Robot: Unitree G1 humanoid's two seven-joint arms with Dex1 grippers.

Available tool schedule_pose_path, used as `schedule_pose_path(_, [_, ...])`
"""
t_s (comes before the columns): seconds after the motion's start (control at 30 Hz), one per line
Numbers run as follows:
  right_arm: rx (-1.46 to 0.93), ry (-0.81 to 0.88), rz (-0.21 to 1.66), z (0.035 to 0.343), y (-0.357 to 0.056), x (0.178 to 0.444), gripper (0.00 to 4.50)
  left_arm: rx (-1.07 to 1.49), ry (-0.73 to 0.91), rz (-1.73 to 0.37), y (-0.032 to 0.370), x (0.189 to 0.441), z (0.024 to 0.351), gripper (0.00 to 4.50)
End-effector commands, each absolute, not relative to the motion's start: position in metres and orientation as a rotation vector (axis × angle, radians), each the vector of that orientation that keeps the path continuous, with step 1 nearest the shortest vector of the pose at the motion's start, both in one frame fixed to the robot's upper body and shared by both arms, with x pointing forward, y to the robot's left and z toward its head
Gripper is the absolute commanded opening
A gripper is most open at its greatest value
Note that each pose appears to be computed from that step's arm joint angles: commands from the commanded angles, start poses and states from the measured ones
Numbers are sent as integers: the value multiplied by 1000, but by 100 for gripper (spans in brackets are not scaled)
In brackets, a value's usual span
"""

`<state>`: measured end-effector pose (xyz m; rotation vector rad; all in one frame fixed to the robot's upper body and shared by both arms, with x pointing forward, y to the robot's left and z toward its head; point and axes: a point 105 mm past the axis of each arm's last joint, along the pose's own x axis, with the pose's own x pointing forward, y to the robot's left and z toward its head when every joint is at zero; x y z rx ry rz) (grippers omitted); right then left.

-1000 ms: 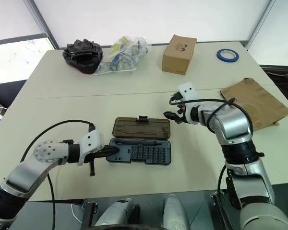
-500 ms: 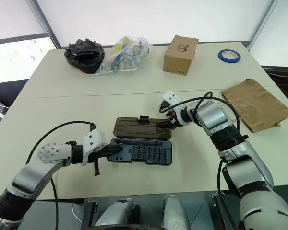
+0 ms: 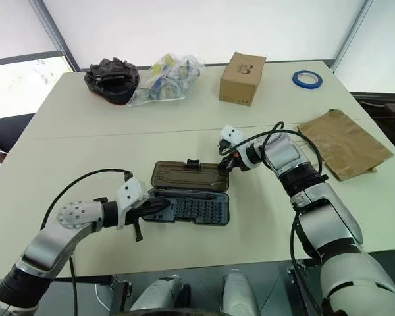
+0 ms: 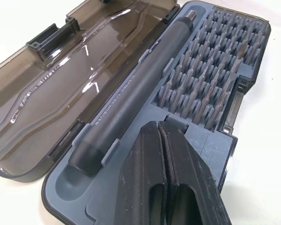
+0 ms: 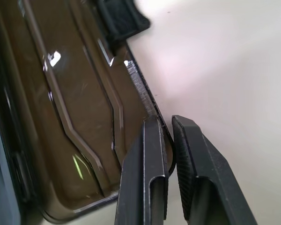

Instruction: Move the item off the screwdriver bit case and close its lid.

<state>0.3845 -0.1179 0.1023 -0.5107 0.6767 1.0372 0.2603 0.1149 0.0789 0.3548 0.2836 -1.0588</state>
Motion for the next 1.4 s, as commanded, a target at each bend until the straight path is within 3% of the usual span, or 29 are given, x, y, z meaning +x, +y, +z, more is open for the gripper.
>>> schedule_pose_path(0.03, [-702, 666, 1071, 77, -118, 377, 2, 340, 355, -1020, 123, 259, 64, 0])
schedule_pose_path(0.23, [-952, 290, 940, 139, -125, 388, 2, 300, 341, -1002, 123, 260, 70, 0])
schedule_pose_path(0.4, [-1069, 14, 874, 175, -120, 367, 2, 209, 327, -994, 119, 266, 77, 0])
schedule_pose_path(0.67, [-1129, -138, 811, 196, -113, 341, 2, 142, 326, -1009, 119, 269, 86, 0])
schedule_pose_path(0.87, [-1137, -148, 796, 190, -111, 338, 2, -110, 351, -1101, 113, 255, 109, 0])
schedule_pose_path(1.07, [-1138, -112, 802, 180, -114, 338, 2, -358, 250, -1138, 127, 258, 159, 0])
schedule_pose_path(1.13, [-1137, -107, 803, 178, -114, 339, 2, -392, 177, -1071, 140, 274, 176, 0])
schedule_pose_path(1.27, [-1129, -102, 801, 175, -113, 341, 2, -387, 3, -735, 180, 332, 199, 0])
schedule_pose_path(1.4, [-1119, -93, 800, 173, -113, 341, 2, -184, 46, -585, 189, 359, 174, 0])
